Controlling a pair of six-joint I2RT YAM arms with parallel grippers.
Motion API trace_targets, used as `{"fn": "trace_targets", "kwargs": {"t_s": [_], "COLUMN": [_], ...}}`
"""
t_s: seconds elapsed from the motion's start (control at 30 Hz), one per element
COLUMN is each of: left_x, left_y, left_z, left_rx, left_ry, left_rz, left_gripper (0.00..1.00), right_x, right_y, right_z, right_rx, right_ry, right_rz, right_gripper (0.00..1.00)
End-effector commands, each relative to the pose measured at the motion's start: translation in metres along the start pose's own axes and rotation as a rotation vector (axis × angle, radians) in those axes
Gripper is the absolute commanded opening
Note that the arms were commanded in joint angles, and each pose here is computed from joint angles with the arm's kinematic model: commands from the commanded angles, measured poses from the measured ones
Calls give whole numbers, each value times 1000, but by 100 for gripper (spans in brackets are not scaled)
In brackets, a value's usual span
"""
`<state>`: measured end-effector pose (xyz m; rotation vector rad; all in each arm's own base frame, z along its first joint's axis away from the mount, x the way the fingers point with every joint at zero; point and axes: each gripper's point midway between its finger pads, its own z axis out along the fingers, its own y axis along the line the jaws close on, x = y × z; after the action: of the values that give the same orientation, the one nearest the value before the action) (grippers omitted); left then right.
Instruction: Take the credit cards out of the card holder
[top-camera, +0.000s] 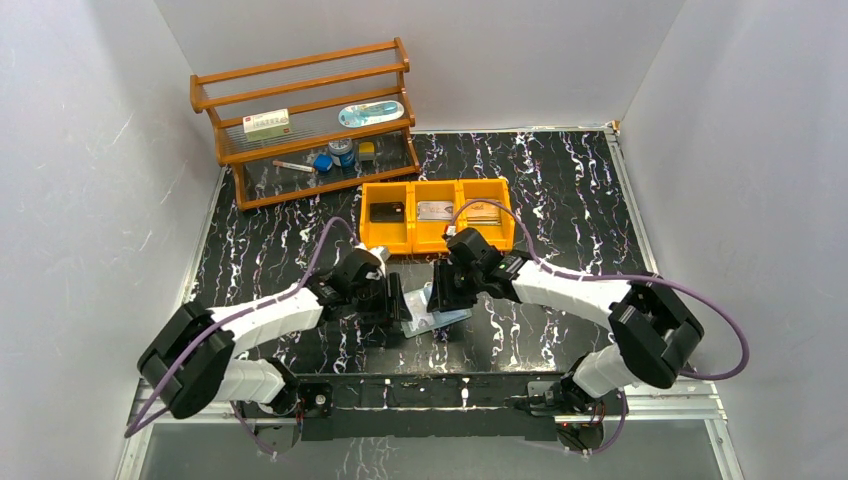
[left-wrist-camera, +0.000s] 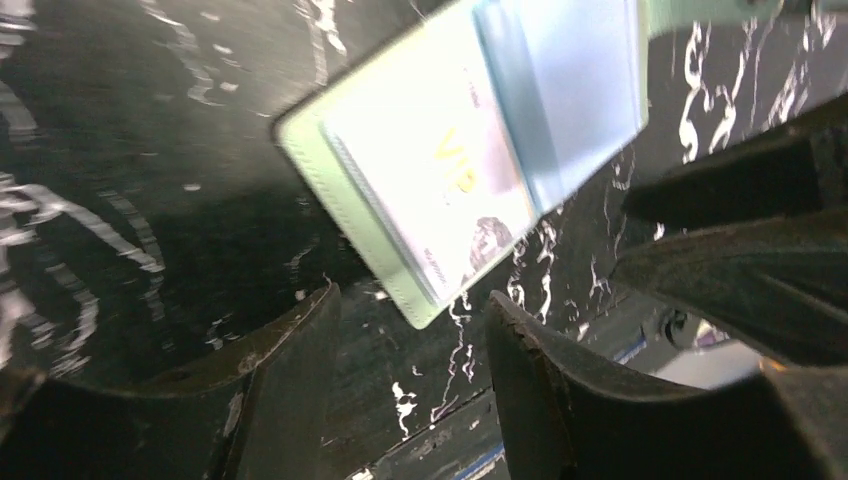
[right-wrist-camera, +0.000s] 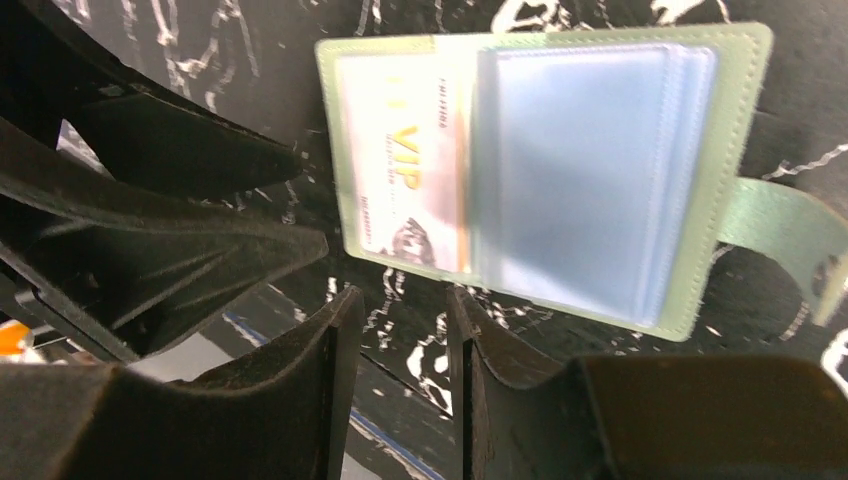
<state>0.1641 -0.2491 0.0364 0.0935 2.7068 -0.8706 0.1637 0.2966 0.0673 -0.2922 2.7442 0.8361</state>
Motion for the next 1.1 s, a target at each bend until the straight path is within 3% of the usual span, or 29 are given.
{"fn": "trace_targets", "kwargs": {"t_s": [0.0, 0.1, 0.3, 0.5, 0.57, 0.67, 0.8, 0.83, 0.93, 1.07], "left_x": [-37, -46, -40, -21, -5, 15, 24, 25, 24, 22], "left_y": [16, 1, -35, -15, 11, 31, 47, 51, 51, 48], "left_z": [-26, -29, -10, 15, 23, 31, 32, 32, 31, 31], "left_rx": [-181, -126, 48, -15, -110, -164, -228, -244, -242, -231], "left_ry": [-178, -201, -96, 0, 37, 98, 128, 126, 122, 122], "left_rz": [-60, -43, -38, -105, -149, -155, -142, -135, -125, -97], "left_gripper": [52, 52, 42, 41, 36, 25, 14, 7, 3, 0], "right_x": [-27, -31, -31, -22, -9, -4, -13, -15, -13, -8], "right_y": [29, 20, 13, 1, -7, 0, 22, 26, 22, 13], "right_z": [-3, 9, 25, 38, 45, 46, 35, 32, 36, 45], "right_rx": [-117, -127, -153, -114, -105, -189, -373, -395, -379, -356], "right_ry": [-69, -49, 15, 58, 98, 108, 105, 97, 107, 114], "right_rz": [66, 115, 116, 135, 175, 227, 252, 247, 258, 294], "right_gripper": [44, 41, 40, 40, 40, 29, 5, 6, 19, 25]}}
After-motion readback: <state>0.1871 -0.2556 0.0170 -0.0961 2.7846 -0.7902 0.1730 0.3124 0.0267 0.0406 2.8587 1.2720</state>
